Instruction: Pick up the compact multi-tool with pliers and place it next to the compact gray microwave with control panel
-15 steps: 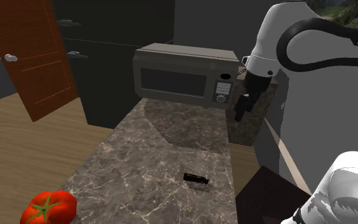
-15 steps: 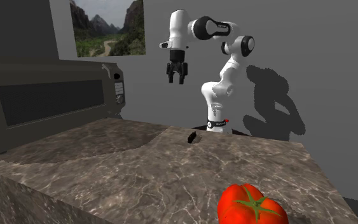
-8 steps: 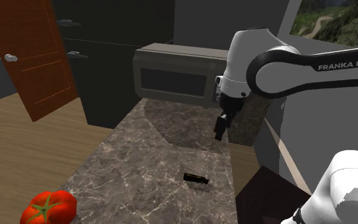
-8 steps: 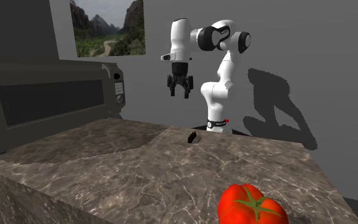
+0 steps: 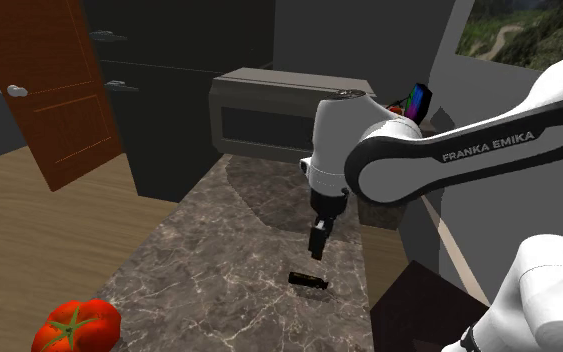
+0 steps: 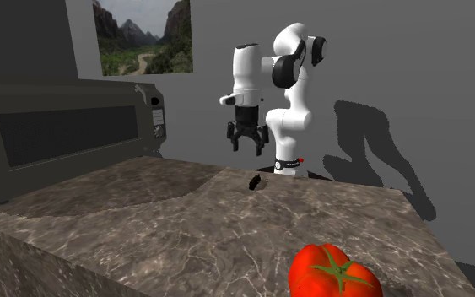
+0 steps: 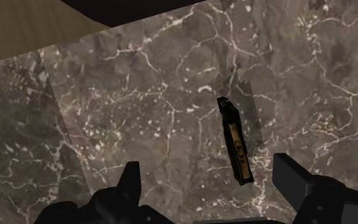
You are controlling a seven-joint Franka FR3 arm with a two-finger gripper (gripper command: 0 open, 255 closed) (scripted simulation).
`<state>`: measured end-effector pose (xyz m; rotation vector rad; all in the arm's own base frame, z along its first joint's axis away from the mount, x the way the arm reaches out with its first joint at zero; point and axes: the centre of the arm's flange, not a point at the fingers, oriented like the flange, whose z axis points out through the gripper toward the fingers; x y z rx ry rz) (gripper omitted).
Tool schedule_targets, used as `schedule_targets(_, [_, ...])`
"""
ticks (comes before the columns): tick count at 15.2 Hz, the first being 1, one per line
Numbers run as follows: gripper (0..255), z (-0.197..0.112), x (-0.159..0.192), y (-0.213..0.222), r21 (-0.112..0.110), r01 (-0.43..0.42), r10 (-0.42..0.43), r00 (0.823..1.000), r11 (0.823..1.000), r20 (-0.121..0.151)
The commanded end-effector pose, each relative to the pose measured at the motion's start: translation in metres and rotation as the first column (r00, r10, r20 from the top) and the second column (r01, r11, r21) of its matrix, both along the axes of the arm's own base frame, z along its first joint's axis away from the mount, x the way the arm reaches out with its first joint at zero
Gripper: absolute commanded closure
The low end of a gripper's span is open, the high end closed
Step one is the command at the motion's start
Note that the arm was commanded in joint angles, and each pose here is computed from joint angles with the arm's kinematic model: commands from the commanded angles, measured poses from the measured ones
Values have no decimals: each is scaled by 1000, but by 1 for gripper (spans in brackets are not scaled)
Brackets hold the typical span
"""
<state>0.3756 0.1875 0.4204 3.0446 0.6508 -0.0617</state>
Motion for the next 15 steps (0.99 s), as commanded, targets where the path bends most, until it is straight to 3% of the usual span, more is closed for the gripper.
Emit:
schedule_targets(1, [0,-17,1,19,-4,-46,45,999,999,-13])
schedule_targets(4, [0,-43,1,48,-10,-109,109,994,994,-33])
schedule_targets(11, [0,-80,-1,46,-10,-109,109,994,994,-33])
schedule_targets(15, [0,-83,-2,46,-10,-109,109,994,994,-33])
